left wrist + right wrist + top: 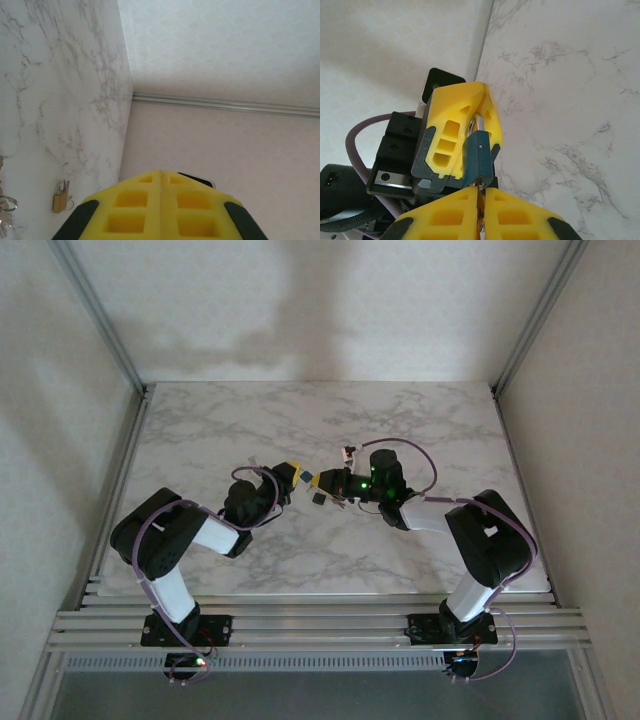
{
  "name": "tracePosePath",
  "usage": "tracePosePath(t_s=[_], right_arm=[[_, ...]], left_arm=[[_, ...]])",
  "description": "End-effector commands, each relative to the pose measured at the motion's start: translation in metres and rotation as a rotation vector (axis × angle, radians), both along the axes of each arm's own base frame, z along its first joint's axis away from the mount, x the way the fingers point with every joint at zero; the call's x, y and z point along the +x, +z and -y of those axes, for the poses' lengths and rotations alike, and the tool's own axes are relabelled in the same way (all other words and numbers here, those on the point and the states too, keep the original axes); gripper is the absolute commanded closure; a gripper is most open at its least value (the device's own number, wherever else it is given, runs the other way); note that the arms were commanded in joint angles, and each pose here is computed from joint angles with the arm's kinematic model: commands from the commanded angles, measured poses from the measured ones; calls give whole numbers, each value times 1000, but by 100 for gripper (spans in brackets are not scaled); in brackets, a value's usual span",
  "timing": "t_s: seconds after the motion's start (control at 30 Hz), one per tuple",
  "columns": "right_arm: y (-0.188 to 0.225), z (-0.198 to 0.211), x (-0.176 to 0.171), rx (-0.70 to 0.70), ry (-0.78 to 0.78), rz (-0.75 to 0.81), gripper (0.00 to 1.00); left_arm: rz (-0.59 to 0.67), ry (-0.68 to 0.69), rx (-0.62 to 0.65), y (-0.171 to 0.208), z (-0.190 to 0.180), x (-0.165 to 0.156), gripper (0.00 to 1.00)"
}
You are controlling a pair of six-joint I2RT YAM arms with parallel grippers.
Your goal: Lock with the key
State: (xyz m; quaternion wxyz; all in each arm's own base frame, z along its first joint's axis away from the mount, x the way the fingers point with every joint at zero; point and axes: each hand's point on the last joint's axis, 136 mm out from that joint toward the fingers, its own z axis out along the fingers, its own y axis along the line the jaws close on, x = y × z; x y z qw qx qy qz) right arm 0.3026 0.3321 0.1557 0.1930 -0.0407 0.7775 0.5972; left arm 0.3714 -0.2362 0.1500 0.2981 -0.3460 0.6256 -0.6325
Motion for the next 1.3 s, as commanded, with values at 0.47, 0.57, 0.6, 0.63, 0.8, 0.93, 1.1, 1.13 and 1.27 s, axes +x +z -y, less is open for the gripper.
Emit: tracePosePath(t_s=[0.47, 0.57, 0.6, 0.63, 0.8, 0.93, 1.1, 1.13, 1.27], right_arm=[[7, -4, -2, 22, 29, 16, 100], [7, -5, -3, 23, 35, 13, 100], [8, -5, -3, 23, 37, 14, 100], [8, -5, -3, 23, 36, 16, 100], [8, -5, -4, 18, 44, 13, 100], [8, -5, -4, 14, 46, 14, 100], [6, -6, -5, 7, 52, 6, 100], [7, -6, -4, 9, 52, 9, 100], [9, -6, -5, 14, 57, 14, 100]], left_arm=[[40, -8, -37, 12, 7, 4, 100], [39, -9, -41, 12, 7, 5, 100], [38, -8, -40, 12, 7, 5, 100], [38, -9, -40, 12, 7, 5, 100], [36, -4, -40, 11, 6, 4, 100], [38, -1, -42, 12, 5, 4, 100], [40, 2, -43, 13, 5, 5, 100], [40, 4, -43, 12, 4, 5, 100], [40, 12, -45, 12, 2, 7, 100]])
